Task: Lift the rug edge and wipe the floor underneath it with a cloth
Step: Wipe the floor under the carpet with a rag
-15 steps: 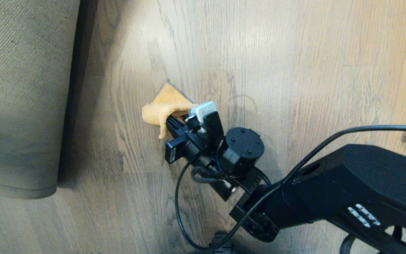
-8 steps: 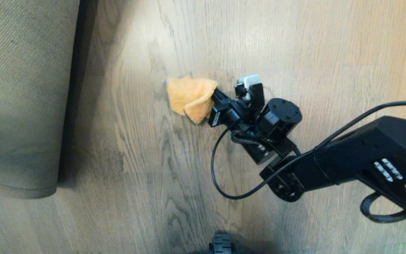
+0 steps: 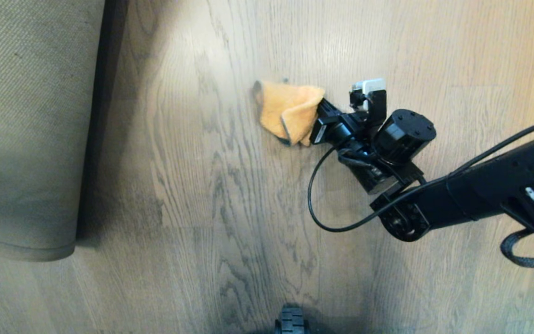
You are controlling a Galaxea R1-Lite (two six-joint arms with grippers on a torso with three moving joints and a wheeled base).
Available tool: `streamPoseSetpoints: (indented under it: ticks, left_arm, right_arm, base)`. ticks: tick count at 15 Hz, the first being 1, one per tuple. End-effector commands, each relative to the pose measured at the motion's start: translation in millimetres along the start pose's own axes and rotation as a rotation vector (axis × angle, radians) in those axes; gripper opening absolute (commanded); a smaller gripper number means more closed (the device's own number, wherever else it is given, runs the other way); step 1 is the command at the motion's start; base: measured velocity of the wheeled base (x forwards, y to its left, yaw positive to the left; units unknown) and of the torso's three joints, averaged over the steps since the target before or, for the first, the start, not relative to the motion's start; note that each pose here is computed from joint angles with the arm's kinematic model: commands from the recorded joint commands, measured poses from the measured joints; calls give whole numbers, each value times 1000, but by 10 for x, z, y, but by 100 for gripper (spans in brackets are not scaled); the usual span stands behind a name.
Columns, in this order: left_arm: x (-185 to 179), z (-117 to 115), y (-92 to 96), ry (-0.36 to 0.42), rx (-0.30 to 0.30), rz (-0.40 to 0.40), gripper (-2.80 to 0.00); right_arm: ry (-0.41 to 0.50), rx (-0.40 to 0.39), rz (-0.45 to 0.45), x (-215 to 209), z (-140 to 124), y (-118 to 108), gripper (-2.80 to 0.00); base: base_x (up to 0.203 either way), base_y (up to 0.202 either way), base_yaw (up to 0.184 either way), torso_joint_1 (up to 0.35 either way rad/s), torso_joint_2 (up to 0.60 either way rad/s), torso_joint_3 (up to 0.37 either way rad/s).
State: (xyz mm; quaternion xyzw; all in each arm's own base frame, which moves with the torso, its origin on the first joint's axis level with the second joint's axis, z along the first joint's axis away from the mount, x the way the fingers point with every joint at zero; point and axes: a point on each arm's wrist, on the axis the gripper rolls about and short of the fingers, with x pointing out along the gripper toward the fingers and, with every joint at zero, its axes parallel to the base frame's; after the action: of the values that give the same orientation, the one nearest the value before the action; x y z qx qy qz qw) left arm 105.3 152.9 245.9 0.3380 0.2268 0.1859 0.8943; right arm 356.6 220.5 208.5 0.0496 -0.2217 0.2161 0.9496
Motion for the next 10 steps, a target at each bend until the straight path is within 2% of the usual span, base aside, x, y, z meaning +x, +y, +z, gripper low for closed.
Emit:
streamPoseSetpoints:
  ticks: [1, 7, 10]
  left_arm:
    - [0, -1, 1, -3, 5, -1, -280]
    - [1, 1, -1, -4, 5, -2, -280]
    - [-3, 4, 0, -4, 6, -1, -280]
  right_arm:
    - [-27, -16, -39, 7, 104, -179, -280]
    - [-35, -79, -155, -66, 239, -737, -280]
    - [-60, -108, -213, -102, 390, -989, -280]
  base:
    - [0, 0, 0, 0, 0, 0]
    - [0, 0, 0, 0, 0, 0]
    - [0, 0, 0, 0, 0, 0]
